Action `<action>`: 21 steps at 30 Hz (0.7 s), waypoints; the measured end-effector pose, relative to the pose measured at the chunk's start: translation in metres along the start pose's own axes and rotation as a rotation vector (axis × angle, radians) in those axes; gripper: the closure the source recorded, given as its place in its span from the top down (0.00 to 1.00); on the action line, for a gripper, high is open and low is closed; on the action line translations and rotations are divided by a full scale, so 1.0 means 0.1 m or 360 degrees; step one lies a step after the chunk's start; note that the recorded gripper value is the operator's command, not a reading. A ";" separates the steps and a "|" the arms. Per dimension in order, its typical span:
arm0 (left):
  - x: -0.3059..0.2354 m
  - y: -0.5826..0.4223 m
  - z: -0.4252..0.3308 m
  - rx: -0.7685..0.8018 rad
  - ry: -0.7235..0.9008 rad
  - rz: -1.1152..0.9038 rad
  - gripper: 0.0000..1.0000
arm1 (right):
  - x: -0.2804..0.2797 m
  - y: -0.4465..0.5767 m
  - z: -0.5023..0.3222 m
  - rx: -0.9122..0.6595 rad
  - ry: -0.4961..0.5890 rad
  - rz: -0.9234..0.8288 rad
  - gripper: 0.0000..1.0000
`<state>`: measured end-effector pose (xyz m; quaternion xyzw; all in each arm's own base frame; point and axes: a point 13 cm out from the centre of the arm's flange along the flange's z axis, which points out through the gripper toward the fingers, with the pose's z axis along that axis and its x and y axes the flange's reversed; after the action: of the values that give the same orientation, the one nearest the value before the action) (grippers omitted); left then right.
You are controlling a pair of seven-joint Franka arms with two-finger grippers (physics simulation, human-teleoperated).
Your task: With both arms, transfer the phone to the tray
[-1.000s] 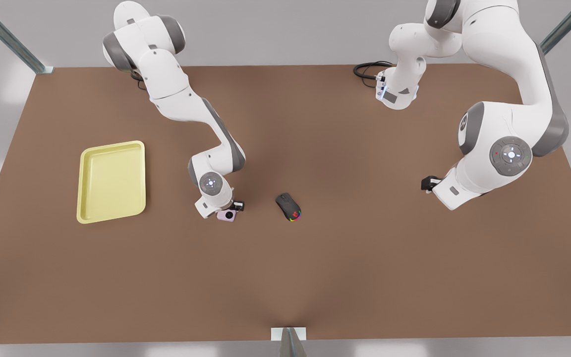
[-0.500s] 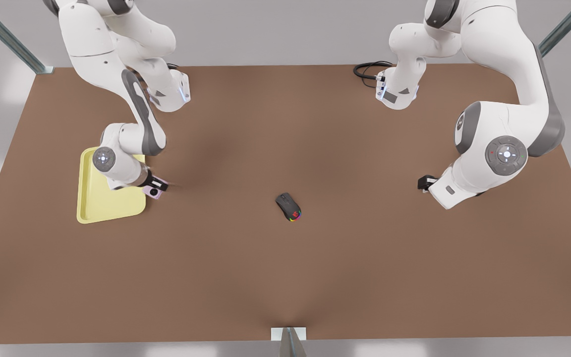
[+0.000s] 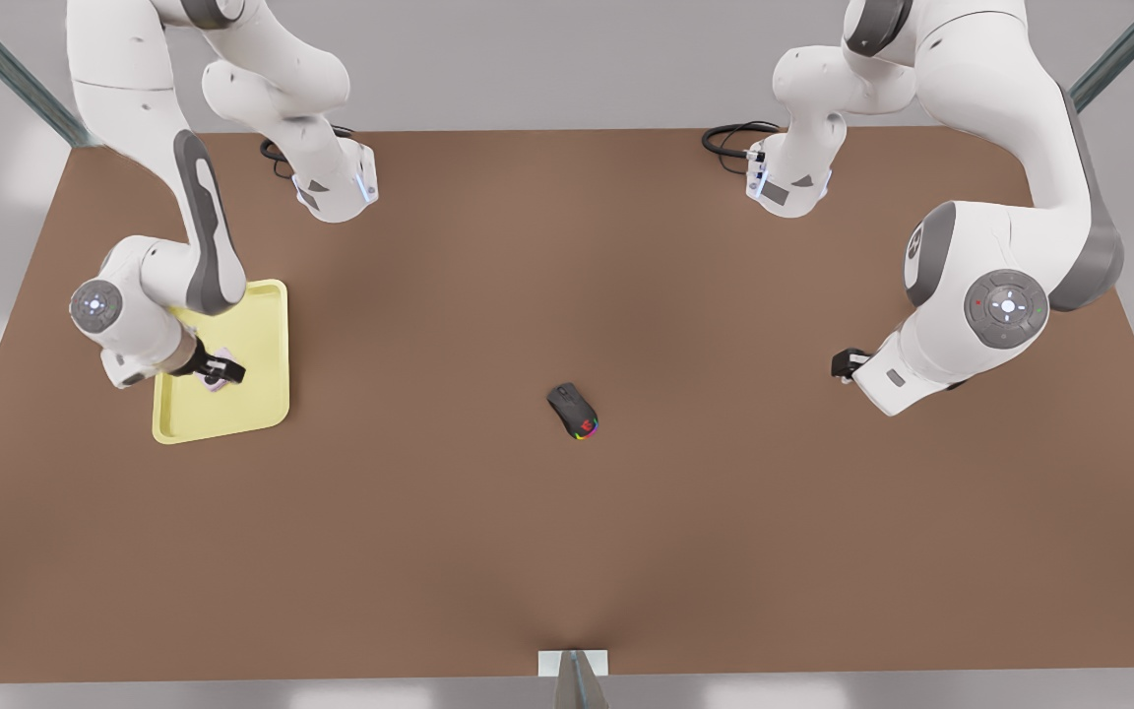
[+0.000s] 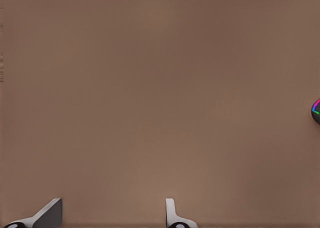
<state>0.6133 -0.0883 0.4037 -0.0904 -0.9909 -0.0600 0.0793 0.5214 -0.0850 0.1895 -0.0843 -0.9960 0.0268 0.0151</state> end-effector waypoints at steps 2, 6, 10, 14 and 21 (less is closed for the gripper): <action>0.00 0.00 0.00 0.0000 -0.0001 0.0000 1.00 | -0.42 0.88 -1.03 -0.0032 -0.0184 -0.0245 1.00; 0.00 0.00 -0.01 -0.0002 -0.0005 -0.0001 1.00 | -0.45 2.10 -2.82 -0.0088 -0.0374 -0.0561 1.00; -0.01 0.01 -0.02 -0.0004 -0.0008 -0.0001 1.00 | -0.34 1.78 -3.13 -0.0043 -0.0217 -0.0528 1.00; -0.01 0.01 -0.02 -0.0005 -0.0008 -0.0001 1.00 | -0.37 0.61 -3.00 -0.0009 -0.0035 -0.0245 1.00; -0.01 0.01 -0.02 -0.0005 -0.0007 -0.0001 1.00 | -0.53 0.92 -2.62 0.0021 0.0141 -0.0342 1.00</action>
<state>0.6144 -0.0876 0.4053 -0.0903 -0.9910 -0.0614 0.0769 0.5976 0.0097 0.4446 0.0219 -0.9974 0.0280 0.0624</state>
